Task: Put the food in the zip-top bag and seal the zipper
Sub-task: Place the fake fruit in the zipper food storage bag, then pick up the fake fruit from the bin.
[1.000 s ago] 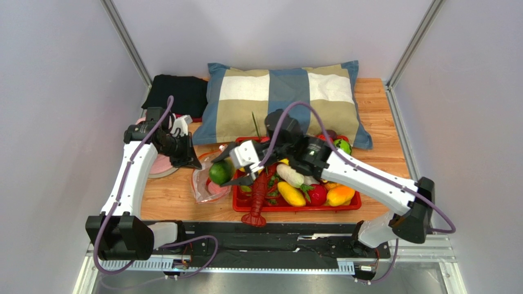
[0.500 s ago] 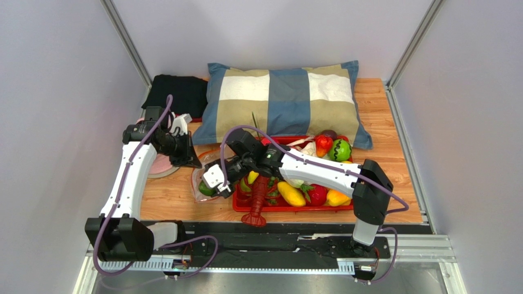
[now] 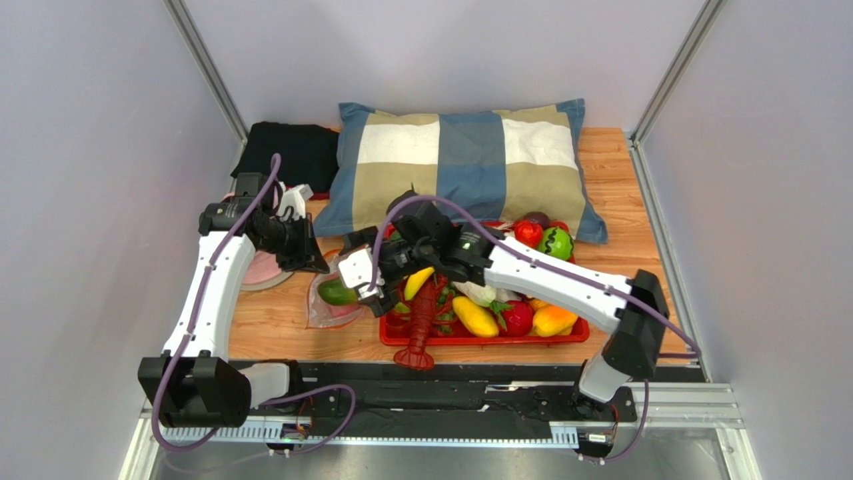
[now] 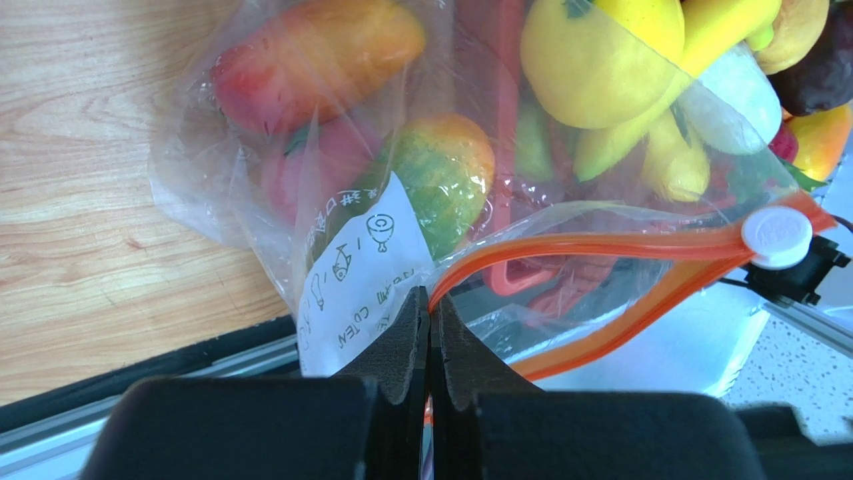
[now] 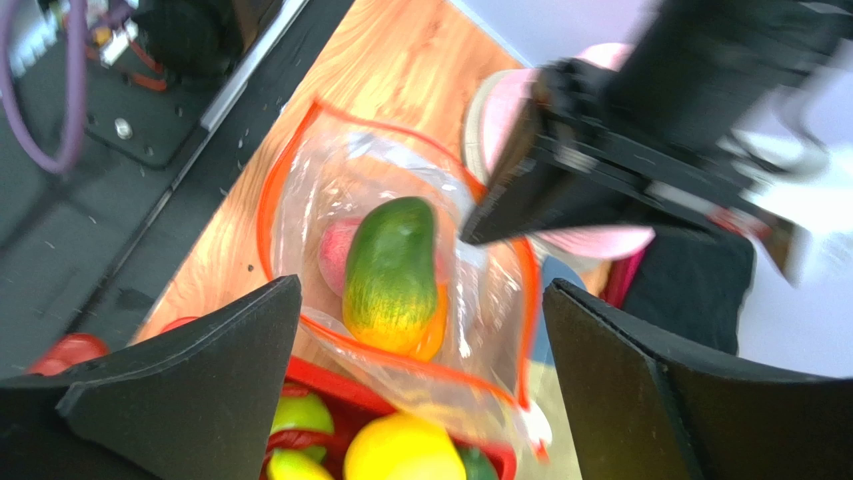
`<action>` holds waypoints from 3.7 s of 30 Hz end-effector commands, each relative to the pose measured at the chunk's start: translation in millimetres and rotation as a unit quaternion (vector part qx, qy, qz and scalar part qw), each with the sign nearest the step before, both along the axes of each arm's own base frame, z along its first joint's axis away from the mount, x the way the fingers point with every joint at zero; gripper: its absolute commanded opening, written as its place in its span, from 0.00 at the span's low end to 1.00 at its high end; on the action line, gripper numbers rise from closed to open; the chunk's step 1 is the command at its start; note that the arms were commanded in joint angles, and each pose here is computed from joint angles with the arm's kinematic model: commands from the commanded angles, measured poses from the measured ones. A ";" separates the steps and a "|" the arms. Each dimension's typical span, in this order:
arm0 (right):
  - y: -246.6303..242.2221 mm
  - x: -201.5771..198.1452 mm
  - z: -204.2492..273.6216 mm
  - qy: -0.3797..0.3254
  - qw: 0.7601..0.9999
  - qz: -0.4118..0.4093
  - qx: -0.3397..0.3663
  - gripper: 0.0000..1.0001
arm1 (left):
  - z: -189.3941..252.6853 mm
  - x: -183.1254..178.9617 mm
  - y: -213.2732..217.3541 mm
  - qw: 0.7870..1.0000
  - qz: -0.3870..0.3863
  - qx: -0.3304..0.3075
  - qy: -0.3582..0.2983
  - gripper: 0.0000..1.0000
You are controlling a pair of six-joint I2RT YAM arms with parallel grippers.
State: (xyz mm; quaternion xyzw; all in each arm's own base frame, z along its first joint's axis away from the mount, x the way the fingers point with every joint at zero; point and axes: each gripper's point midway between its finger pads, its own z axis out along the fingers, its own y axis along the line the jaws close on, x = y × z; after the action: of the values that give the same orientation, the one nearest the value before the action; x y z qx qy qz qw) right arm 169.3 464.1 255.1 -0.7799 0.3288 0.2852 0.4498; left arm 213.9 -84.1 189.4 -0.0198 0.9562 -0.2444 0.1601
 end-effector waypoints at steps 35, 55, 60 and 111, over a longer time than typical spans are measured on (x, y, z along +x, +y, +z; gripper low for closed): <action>-349.1 153.2 -76.6 0.349 0.603 -0.715 -0.060 0.83 | 13.2 5.8 -6.7 1.000 -0.010 -0.021 -0.018 0.00; -343.5 154.8 -105.8 0.380 0.582 -0.715 -0.081 0.71 | 12.7 7.9 -4.6 1.000 -0.010 -0.013 -0.016 0.00; -337.5 152.8 -93.5 0.388 0.593 -0.702 -0.073 0.48 | 12.3 7.7 -4.5 1.000 -0.011 -0.013 -0.015 0.00; -75.2 28.3 41.6 0.088 0.968 -0.236 0.010 1.00 | 32.8 7.8 -27.1 0.995 -0.040 -0.087 -0.006 0.00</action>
State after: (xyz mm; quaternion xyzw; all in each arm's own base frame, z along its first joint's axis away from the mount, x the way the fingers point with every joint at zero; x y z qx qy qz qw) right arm 196.3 438.4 266.1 -0.6712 0.5187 0.2233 0.4802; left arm 221.6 -106.1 205.7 -0.0102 0.9397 -0.3156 0.1314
